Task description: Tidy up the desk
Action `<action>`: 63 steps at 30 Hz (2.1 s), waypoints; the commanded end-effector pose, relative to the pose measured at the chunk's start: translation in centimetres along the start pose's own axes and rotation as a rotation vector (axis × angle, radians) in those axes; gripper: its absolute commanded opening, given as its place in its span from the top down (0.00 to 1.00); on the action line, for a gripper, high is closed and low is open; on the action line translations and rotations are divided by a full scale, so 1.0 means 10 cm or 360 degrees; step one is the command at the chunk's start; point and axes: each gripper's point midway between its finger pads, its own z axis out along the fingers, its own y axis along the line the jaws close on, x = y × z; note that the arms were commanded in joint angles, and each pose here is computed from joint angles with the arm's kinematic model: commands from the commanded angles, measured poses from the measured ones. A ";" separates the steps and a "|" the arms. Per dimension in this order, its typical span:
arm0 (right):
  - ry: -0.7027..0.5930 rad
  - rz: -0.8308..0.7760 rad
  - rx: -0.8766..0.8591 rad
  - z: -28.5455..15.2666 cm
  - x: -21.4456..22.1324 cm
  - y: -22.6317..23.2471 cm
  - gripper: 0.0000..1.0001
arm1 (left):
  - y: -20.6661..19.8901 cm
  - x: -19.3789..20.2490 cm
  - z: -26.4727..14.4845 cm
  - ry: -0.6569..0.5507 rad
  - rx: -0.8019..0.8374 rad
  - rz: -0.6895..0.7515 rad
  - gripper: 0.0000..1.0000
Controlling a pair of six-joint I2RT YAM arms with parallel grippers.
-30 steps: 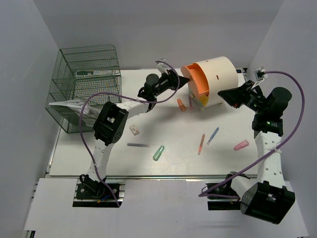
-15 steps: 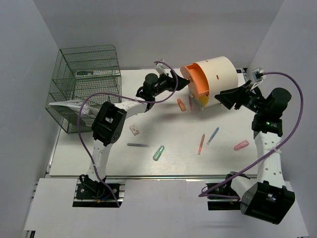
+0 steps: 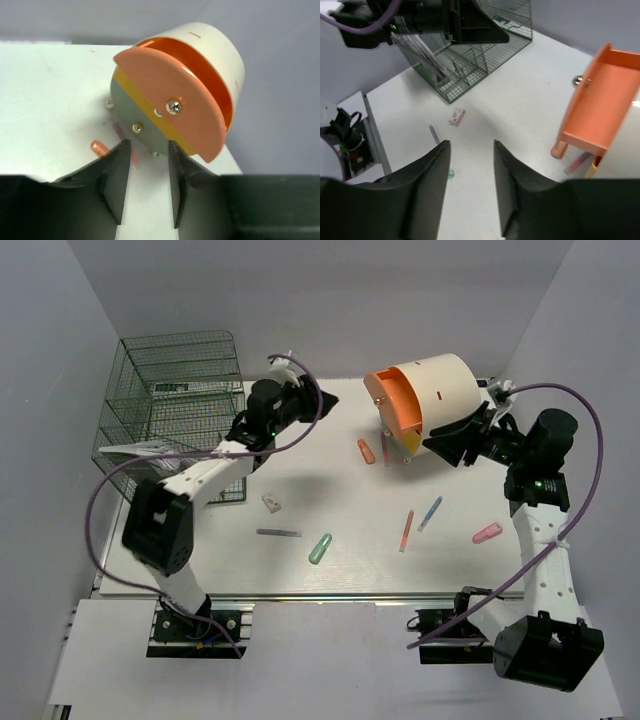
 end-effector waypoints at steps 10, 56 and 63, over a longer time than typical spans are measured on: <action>0.0658 -0.0363 -0.0092 0.67 0.99 0.31 0.65 | 0.53 0.56 -1.90 0.0411 -0.0789 0.0137 0.61; 0.0563 -0.0441 0.0083 0.61 1.19 0.27 0.33 | 1.89 1.90 -1.85 0.0840 -0.1927 -0.0271 0.46; 0.0550 -0.0439 0.0102 0.58 1.16 0.23 0.33 | 1.72 1.74 -1.77 0.0810 -0.1792 -0.0219 0.78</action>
